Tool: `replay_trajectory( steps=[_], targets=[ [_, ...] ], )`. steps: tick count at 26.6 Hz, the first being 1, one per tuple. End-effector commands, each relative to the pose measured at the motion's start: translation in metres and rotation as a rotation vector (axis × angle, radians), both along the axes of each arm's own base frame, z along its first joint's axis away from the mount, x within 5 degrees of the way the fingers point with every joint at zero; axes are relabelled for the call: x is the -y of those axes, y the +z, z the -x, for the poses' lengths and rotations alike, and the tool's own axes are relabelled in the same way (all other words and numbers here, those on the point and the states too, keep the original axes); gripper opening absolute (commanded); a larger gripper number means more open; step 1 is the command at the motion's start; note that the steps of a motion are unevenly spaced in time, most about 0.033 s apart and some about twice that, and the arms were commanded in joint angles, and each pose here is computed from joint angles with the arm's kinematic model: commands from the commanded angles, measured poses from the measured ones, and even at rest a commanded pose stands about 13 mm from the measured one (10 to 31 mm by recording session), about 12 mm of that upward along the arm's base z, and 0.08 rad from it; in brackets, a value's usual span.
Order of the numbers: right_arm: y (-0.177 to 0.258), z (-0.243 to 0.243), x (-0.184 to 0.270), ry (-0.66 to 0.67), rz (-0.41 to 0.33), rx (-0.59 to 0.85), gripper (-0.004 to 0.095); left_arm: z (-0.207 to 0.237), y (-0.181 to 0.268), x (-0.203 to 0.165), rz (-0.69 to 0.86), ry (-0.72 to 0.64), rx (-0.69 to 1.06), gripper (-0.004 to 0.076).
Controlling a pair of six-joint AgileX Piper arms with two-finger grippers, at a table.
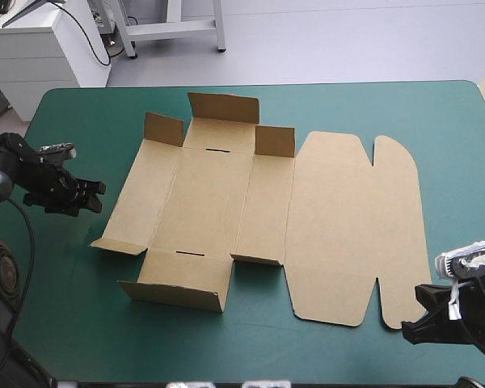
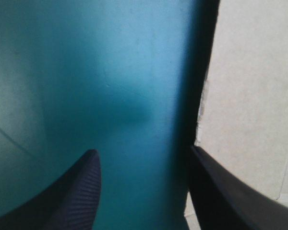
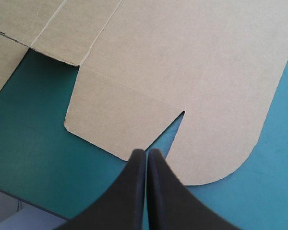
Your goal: Fold the box
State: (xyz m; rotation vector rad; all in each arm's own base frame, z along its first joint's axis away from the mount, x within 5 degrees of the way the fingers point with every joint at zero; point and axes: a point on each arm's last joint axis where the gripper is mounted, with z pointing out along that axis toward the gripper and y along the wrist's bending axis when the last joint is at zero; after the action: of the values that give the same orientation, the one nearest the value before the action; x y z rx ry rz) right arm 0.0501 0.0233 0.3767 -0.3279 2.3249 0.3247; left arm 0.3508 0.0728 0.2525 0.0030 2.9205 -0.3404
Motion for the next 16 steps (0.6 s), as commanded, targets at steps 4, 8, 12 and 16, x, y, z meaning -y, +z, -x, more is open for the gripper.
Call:
replay_trajectory(
  steps=[4, 8, 12, 16],
  targets=[
    [0.007, -0.002, 0.0, -0.004, -0.012, 0.033, -0.0002, 0.0, 0.026, 0.009, 0.084, 0.06, 0.078, 0.0394],
    [0.007, -0.002, 0.0, -0.004, -0.012, 0.033, -0.0002, 0.0, 0.026, 0.013, 0.124, 0.063, 0.07, 0.0395],
    [0.007, -0.002, 0.0, -0.004, -0.012, 0.033, -0.0002, 0.0, 0.023, 0.013, 0.133, 0.06, 0.052, 0.0428],
    [0.007, -0.002, 0.0, -0.004, -0.012, 0.033, -0.0001, -0.003, 0.016, 0.014, 0.161, 0.078, 0.023, 0.0562]
  ],
)
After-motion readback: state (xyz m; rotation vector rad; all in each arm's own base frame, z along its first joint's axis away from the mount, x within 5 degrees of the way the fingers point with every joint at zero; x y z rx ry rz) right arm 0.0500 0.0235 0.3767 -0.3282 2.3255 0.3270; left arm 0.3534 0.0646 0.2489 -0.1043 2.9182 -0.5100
